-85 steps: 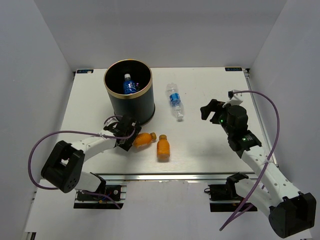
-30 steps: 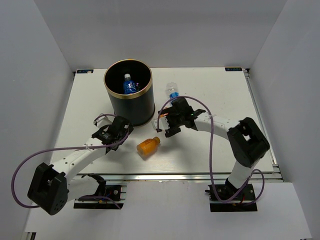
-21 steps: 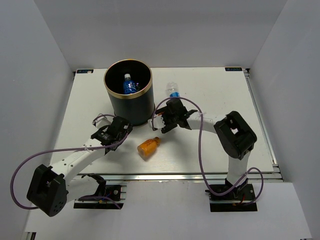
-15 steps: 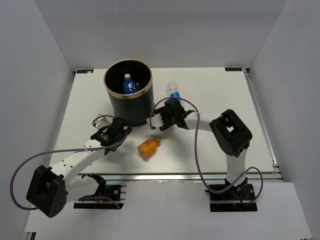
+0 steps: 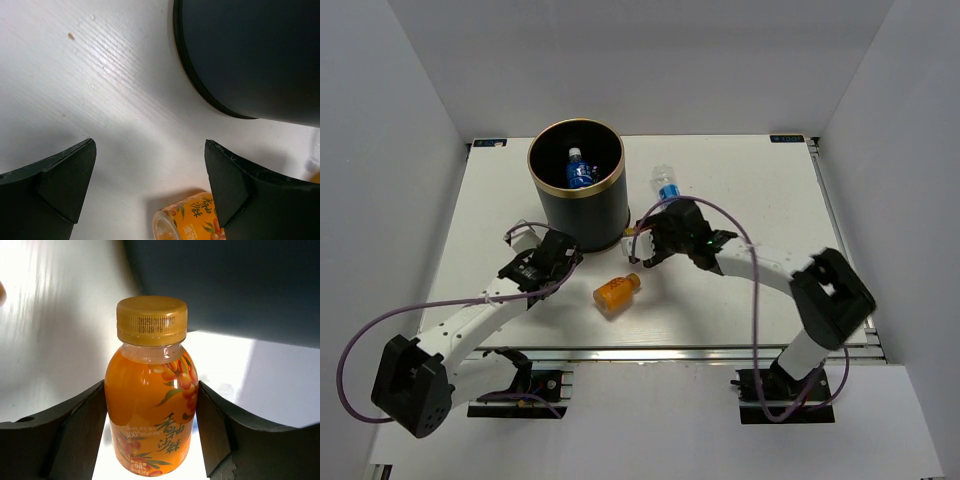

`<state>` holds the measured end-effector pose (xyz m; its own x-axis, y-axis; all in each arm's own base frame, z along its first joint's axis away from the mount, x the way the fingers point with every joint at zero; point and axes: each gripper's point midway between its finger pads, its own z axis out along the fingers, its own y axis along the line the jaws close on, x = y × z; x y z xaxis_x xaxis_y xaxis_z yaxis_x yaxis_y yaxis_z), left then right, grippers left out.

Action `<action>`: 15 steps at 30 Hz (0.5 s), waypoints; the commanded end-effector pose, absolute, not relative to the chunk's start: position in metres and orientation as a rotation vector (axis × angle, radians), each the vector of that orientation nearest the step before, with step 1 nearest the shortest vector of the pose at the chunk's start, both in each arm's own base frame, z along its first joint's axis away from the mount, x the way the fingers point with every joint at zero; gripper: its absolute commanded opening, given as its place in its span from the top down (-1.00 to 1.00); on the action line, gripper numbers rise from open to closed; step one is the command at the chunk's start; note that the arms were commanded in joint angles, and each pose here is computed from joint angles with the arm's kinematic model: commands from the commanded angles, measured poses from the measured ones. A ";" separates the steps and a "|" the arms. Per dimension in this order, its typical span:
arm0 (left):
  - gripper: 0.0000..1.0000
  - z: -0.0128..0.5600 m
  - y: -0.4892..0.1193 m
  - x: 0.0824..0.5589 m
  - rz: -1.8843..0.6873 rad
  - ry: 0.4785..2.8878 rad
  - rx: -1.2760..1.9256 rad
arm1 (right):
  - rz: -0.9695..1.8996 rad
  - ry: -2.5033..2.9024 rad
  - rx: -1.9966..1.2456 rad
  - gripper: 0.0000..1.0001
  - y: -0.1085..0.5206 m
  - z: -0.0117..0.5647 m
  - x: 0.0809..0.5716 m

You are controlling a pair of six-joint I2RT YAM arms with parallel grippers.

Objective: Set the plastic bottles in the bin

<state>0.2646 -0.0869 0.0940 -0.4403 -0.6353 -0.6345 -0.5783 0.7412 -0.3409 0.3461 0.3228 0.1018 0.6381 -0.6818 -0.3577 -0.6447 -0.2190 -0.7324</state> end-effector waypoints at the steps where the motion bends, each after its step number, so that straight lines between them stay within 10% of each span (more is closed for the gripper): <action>1: -0.96 0.124 -0.075 0.270 -0.056 2.078 -0.853 | 0.104 0.933 -1.670 0.71 0.340 0.203 0.322; 15: -0.96 0.139 -0.077 0.260 -0.172 2.046 -0.785 | 0.609 0.962 -0.931 0.37 0.393 0.439 0.345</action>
